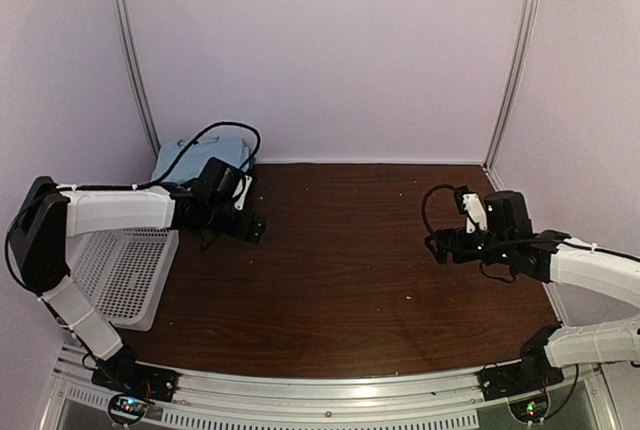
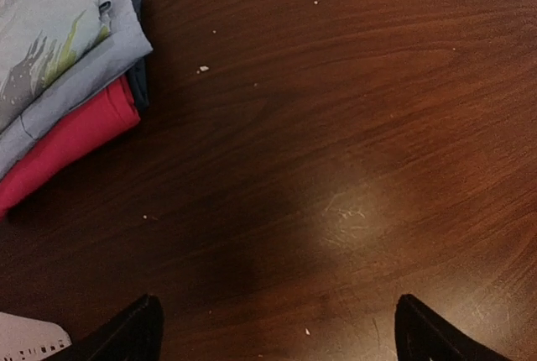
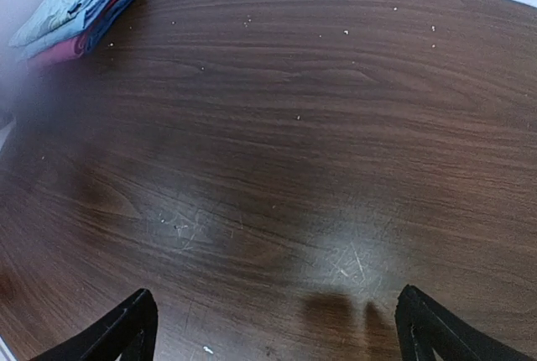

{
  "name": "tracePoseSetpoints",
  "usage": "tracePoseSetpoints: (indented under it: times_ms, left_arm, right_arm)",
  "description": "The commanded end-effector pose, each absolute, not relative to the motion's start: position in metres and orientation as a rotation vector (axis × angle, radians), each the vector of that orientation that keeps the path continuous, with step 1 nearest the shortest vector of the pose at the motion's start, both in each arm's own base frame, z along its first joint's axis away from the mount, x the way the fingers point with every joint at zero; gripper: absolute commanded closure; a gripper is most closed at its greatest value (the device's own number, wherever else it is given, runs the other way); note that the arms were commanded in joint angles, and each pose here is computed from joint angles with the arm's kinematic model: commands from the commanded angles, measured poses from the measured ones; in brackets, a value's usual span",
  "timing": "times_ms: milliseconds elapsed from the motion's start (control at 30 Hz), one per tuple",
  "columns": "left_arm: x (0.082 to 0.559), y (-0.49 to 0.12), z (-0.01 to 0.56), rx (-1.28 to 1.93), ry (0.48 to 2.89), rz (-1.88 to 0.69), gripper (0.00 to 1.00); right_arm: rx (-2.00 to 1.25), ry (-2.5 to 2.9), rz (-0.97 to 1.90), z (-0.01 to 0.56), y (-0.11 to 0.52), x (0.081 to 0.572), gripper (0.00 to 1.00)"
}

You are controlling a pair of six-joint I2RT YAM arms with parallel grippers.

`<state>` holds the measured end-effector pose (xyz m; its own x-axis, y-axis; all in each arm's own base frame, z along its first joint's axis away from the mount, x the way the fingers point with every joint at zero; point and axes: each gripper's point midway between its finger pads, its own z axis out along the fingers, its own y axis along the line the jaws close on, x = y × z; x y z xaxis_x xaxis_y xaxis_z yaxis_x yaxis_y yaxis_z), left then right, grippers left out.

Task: Fold and stack the mixed laundry pile
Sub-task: Reset both arms

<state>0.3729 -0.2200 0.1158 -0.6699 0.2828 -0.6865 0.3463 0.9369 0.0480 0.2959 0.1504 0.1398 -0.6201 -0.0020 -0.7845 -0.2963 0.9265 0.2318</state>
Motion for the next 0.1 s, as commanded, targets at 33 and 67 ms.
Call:
tracePoseSetpoints:
  times_ms: [33,67]
  left_arm:
    - [0.3797,-0.2234,0.1488,0.316,2.181,-0.183,0.02]
    - [0.3791,-0.2232,0.1522,0.312,2.166,-0.191,0.02]
  right_arm:
    - [-0.167,2.14,0.542,0.1495,0.1603,0.2991,0.0]
    - [-0.168,2.138,0.546,0.1497,0.1609,0.2994,0.0]
